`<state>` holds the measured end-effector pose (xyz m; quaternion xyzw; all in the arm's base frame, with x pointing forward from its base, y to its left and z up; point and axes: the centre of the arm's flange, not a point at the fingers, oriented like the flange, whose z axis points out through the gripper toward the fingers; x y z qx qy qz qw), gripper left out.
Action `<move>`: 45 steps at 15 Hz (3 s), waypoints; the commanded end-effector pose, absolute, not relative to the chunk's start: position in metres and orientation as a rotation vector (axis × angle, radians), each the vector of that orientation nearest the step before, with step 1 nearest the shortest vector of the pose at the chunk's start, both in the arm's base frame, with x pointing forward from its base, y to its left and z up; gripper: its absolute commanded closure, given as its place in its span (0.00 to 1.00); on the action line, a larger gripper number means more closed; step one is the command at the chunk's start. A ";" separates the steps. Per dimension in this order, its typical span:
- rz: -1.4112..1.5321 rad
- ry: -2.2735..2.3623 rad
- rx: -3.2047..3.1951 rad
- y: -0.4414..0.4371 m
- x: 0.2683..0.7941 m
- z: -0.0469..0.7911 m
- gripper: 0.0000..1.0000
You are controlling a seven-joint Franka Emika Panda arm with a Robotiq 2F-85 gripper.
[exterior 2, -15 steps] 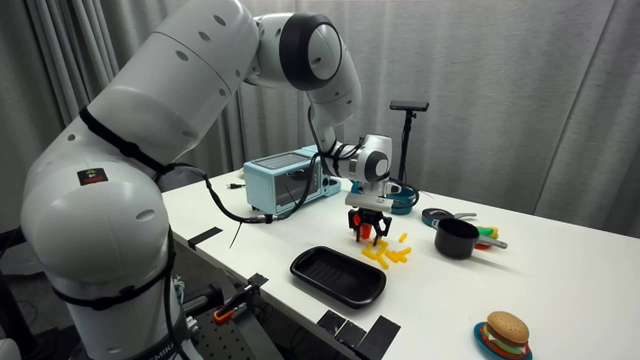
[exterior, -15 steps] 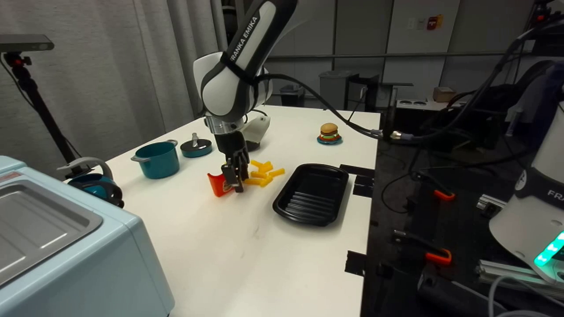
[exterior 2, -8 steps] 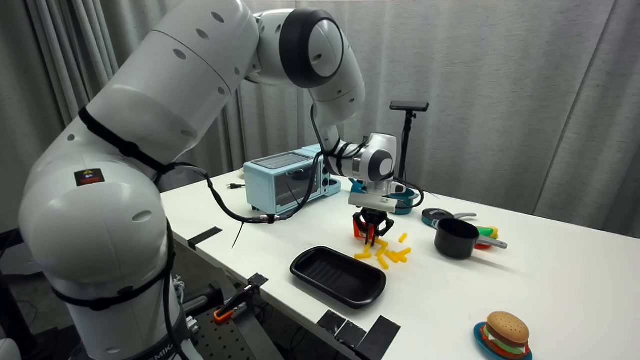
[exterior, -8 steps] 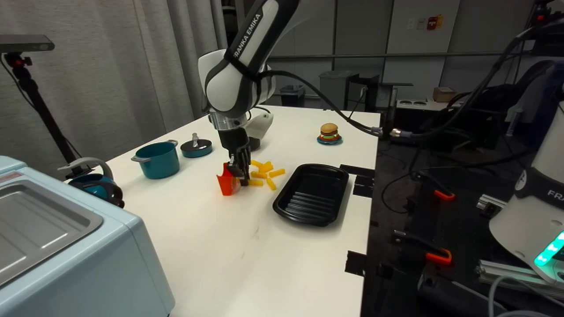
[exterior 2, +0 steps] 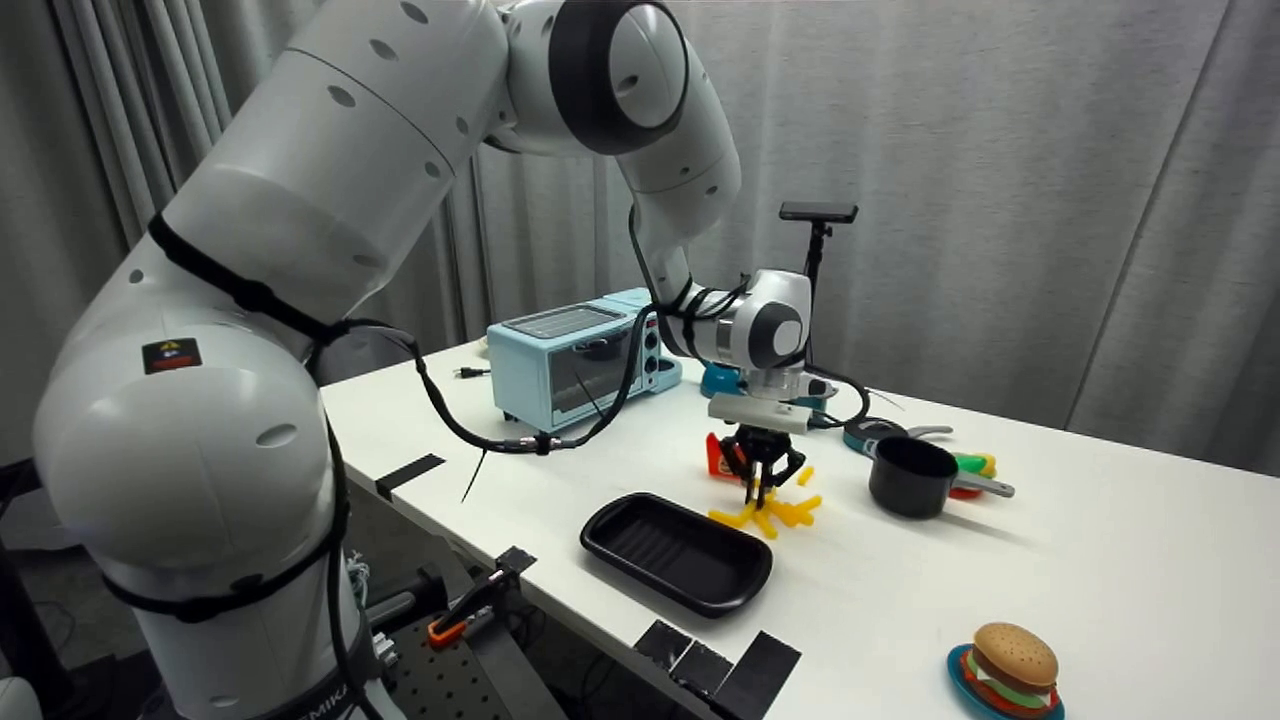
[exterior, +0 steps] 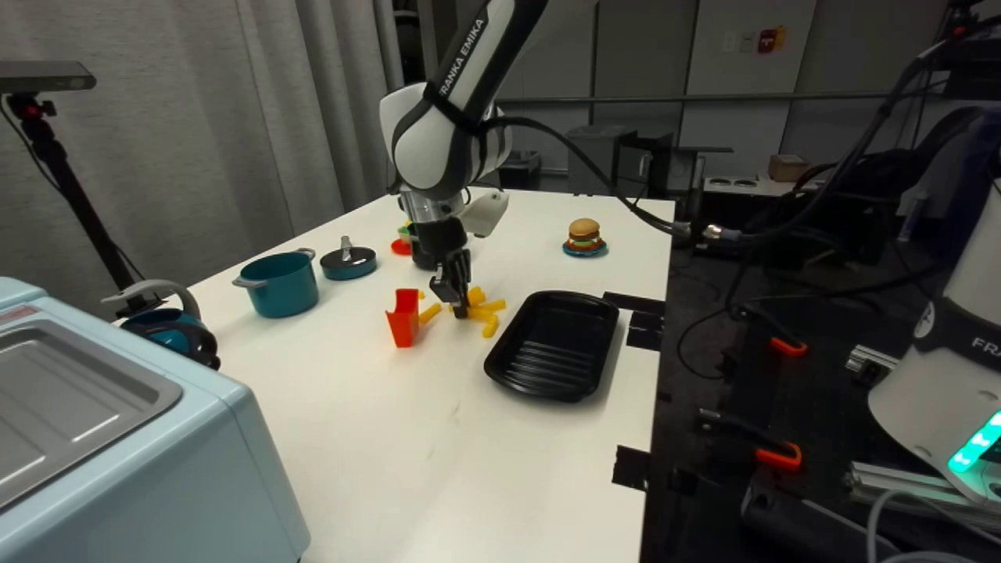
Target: Put a plastic french fry in the red packet
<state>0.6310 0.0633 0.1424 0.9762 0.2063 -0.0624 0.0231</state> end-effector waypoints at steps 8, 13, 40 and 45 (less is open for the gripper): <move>0.052 0.586 3.006 0.098 0.628 0.230 0.96; 0.252 0.509 2.991 0.081 0.638 0.261 0.96; 0.501 0.620 3.007 0.118 0.658 0.273 0.96; 0.524 0.686 3.012 0.147 0.659 0.270 0.96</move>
